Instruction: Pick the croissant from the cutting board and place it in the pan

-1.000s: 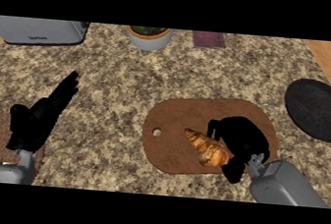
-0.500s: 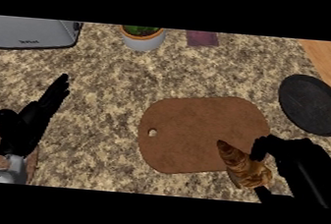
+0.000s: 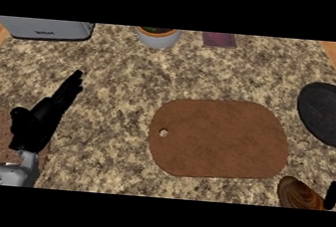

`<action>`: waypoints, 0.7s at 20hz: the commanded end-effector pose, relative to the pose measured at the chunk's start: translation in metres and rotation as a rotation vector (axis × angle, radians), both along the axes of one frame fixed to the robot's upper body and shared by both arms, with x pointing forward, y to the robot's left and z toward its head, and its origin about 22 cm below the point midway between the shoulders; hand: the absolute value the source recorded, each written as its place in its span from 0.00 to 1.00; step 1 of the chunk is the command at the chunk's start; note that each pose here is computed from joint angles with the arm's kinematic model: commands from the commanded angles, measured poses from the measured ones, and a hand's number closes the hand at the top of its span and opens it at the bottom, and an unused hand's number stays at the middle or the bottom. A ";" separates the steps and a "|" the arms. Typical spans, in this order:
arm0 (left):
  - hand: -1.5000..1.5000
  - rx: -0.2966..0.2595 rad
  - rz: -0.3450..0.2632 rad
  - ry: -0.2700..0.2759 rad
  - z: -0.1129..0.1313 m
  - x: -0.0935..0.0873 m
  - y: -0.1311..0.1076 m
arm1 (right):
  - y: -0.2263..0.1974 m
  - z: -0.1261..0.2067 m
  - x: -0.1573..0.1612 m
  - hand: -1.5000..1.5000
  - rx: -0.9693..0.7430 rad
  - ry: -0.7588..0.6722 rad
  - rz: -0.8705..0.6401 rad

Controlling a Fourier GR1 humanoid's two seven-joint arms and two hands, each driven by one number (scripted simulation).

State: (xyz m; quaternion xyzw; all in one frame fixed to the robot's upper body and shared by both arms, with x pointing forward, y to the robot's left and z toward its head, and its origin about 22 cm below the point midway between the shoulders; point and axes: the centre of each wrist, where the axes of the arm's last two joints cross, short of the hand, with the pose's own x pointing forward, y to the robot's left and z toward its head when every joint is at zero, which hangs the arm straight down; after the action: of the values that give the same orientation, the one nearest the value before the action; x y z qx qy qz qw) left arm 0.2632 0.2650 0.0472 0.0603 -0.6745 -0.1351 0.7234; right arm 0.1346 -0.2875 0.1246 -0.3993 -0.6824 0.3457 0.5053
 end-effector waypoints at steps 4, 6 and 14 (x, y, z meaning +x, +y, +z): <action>0.50 -0.003 -0.034 -0.015 0.007 0.017 -0.012 | -0.067 -0.039 0.008 1.00 0.181 -0.040 -0.095; 0.50 0.000 -0.059 -0.004 -0.001 0.006 -0.026 | -0.080 -0.056 0.016 1.00 0.189 -0.046 -0.090; 0.50 -0.006 -0.070 -0.017 0.023 0.023 -0.012 | -0.137 -0.061 0.093 1.00 0.095 -0.127 -0.206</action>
State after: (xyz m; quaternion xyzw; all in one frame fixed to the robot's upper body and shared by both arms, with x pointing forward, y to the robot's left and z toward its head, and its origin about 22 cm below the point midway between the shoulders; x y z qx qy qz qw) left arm 0.2737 0.2491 0.0531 0.0416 -0.6802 -0.1582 0.7146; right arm 0.2010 -0.4044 0.0647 -0.4403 -0.6871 0.2464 0.5227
